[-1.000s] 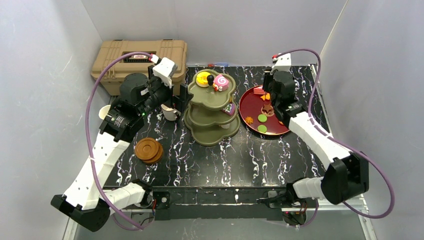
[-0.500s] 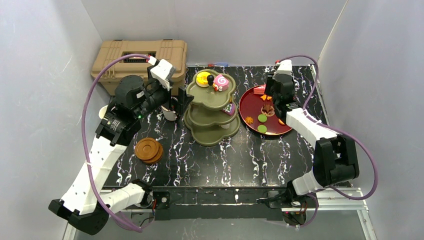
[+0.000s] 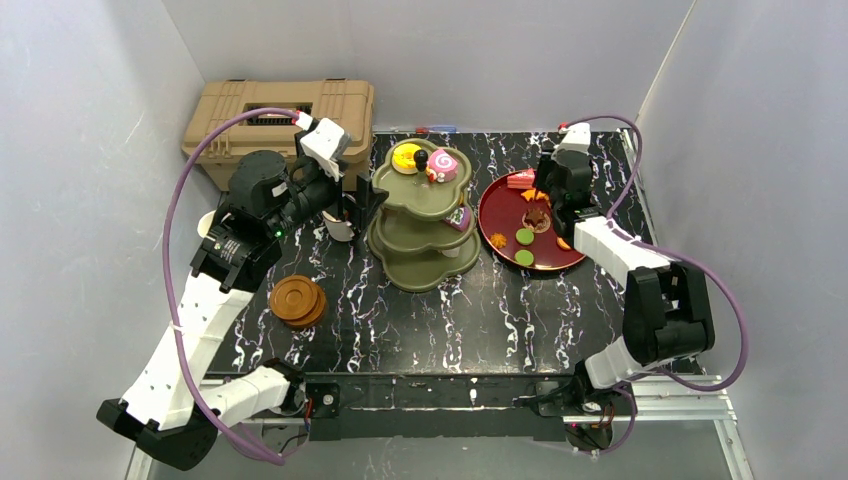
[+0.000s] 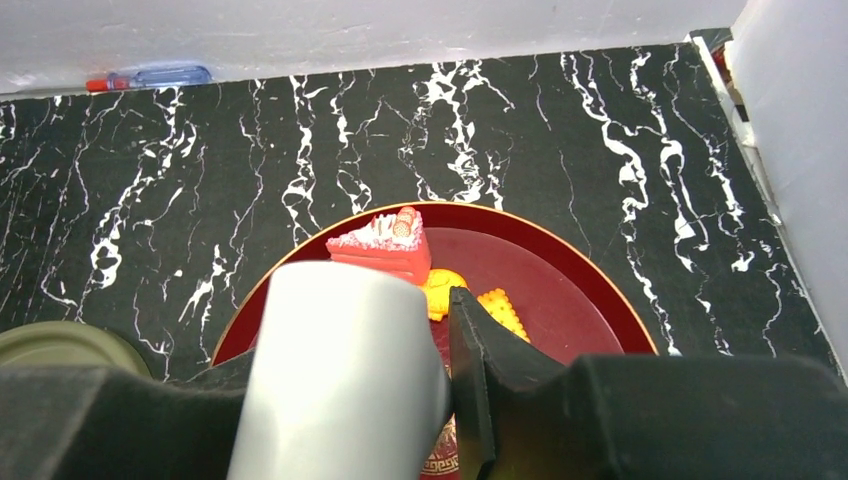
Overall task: Serve the afternoon tea
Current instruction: Pick up the desert from the tray.
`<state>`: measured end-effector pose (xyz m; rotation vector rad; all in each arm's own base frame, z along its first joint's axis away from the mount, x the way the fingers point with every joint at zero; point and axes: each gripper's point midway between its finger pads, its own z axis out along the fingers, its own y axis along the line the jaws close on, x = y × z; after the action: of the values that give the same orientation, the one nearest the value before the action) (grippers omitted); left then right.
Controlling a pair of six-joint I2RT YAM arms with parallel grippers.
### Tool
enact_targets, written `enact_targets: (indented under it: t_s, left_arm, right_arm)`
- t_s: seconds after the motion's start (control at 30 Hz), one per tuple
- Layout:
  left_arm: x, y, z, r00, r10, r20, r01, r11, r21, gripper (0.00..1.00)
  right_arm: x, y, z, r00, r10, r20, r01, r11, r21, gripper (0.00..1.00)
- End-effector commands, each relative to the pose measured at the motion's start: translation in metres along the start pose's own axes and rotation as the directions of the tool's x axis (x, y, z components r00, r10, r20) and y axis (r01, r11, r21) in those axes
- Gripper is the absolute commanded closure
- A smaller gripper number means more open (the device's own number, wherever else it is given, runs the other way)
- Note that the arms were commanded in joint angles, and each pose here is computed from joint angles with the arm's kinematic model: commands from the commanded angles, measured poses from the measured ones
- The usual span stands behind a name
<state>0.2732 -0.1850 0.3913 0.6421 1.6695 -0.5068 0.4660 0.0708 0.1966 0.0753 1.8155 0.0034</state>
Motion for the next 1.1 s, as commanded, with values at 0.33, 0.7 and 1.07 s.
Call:
enact_targets:
  t_s: [0.33,0.7,1.07]
  left_arm:
    - [-0.010,-0.002,-0.004,0.999,0.014,0.043,-0.015,1.000,0.010,0.02]
    - [-0.014,-0.001,-0.007,0.998,0.018,0.054,-0.019,1.000,0.004,0.02]
    - [-0.017,0.000,-0.007,0.998,0.025,0.063,-0.025,1.000,-0.005,0.02]
  right_arm:
    - [-0.022,0.002,0.007,0.994,0.049,0.097,-0.047,0.999,-0.022,0.45]
    - [-0.012,-0.003,0.013,0.993,0.037,0.111,-0.035,0.999,-0.020,0.41]
    - [-0.001,-0.002,0.012,0.995,0.046,0.089,-0.043,0.998,-0.039,0.65]
